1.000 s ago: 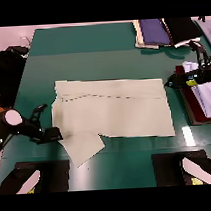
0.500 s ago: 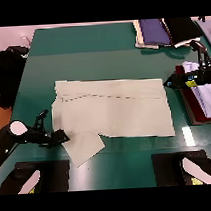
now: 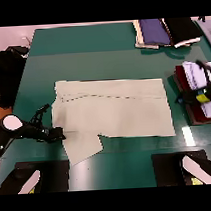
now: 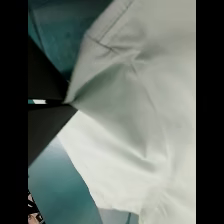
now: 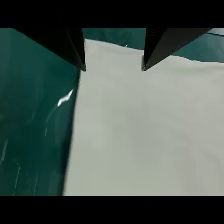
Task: Fold the shirts.
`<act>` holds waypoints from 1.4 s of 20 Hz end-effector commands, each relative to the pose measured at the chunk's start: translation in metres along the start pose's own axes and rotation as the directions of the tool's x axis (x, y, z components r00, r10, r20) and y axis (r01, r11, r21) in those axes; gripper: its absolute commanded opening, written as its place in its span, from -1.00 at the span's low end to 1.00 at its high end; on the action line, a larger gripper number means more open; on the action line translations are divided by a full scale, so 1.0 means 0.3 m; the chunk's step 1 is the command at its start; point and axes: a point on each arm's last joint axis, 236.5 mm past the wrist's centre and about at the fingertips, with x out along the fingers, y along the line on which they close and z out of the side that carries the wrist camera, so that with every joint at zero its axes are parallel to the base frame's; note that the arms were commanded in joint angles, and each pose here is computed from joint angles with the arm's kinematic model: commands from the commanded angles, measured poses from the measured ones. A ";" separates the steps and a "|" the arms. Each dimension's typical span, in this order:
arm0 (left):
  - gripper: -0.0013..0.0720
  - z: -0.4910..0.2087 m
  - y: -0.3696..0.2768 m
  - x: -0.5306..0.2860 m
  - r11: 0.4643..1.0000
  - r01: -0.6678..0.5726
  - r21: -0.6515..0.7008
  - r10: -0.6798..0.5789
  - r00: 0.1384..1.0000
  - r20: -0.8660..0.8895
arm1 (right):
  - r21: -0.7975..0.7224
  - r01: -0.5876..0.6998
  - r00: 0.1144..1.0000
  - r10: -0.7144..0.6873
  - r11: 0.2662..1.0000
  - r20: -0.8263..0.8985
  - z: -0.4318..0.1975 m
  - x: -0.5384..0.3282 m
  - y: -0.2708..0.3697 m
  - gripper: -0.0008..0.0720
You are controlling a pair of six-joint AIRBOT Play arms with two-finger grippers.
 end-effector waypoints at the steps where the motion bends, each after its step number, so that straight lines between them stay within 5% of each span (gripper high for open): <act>1: -0.89 0.033 -0.018 -0.025 0.999 0.003 0.039 -0.004 0.999 0.032 | 0.185 0.025 0.989 0.003 0.982 -0.151 -0.226 0.124 -0.162 0.28; 11: -0.89 0.047 -0.019 -0.026 0.999 0.002 0.052 -0.004 0.999 0.050 | 0.398 -0.194 0.925 0.303 0.897 -0.230 -0.311 0.334 -0.074 0.20; 13: -0.89 0.046 -0.019 -0.025 0.999 0.002 0.051 -0.004 0.999 0.049 | 0.351 -0.182 0.925 0.281 0.919 -0.257 -0.311 0.357 -0.057 0.19; 14: -0.89 0.038 -0.019 -0.025 0.999 0.003 0.051 -0.005 0.999 0.039 | 0.311 -0.174 0.930 0.260 0.934 -0.259 -0.303 0.365 -0.045 -0.02; 15: -0.89 0.024 -0.019 -0.025 0.999 0.004 0.052 -0.005 1.000 0.021 | 0.272 -0.168 0.939 0.238 0.948 -0.250 -0.293 0.366 -0.033 -0.53; 17: -0.90 -0.003 -0.009 -0.035 0.998 -0.015 0.065 0.016 1.000 -0.017 | 0.174 -0.162 0.957 0.198 0.971 -0.211 -0.268 0.345 -0.006 -0.88; 23: -0.90 -0.079 -0.058 -0.174 0.992 -0.039 0.122 0.035 0.999 0.032 | -0.061 0.037 0.986 -0.046 0.997 -0.157 -0.272 0.107 -0.045 -0.93; 26: -0.90 -0.155 -0.062 -0.181 0.993 -0.028 0.111 0.034 0.998 -0.052 | -0.092 0.088 0.994 -0.093 0.992 -0.062 -0.260 0.022 -0.038 -0.93; 28: -0.90 -0.072 -0.074 -0.191 0.992 -0.033 0.119 0.029 0.999 0.043 | -0.101 0.100 0.995 -0.098 0.990 0.024 -0.191 -0.003 -0.032 -0.93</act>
